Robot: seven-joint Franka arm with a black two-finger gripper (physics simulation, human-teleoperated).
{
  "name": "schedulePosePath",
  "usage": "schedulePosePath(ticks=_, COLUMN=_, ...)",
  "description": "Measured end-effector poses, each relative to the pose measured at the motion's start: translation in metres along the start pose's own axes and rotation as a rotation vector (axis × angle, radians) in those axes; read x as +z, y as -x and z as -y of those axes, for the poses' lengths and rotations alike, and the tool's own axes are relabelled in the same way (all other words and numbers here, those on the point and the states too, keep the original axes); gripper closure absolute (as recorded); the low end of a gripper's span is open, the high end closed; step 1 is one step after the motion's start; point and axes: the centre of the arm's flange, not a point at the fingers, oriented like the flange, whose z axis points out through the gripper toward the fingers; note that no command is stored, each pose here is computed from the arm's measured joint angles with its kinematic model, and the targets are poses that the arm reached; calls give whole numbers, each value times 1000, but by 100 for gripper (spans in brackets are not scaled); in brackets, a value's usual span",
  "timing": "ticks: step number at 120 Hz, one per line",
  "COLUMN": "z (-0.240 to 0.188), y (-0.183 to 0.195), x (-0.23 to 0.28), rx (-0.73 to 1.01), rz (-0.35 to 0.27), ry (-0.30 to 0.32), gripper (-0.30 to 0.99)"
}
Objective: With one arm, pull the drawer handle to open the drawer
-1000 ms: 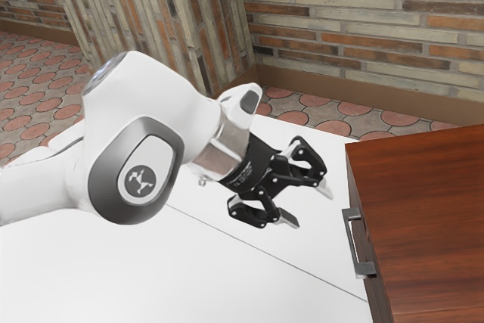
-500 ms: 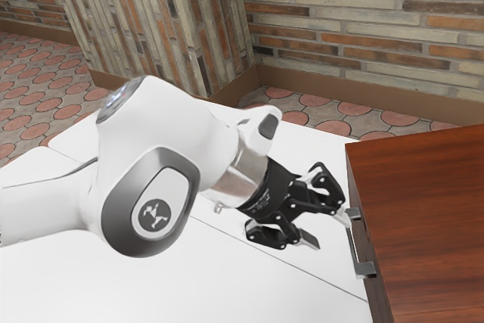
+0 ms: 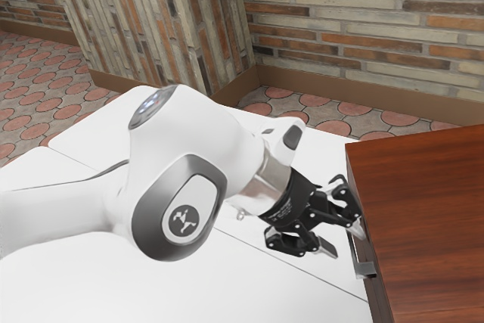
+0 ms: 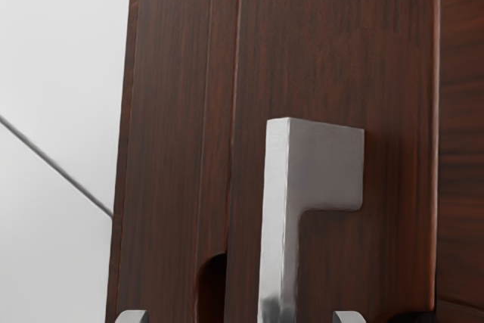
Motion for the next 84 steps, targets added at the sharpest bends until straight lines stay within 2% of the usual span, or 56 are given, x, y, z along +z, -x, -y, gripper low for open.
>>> schedulePosePath(ticks=52, z=1, y=-2, x=-2, rx=0, rz=-2, ry=3, gripper=59)
schedulePosePath(ticks=84, z=0, y=3, x=-9, rx=9, rz=-5, ry=10, gripper=64)
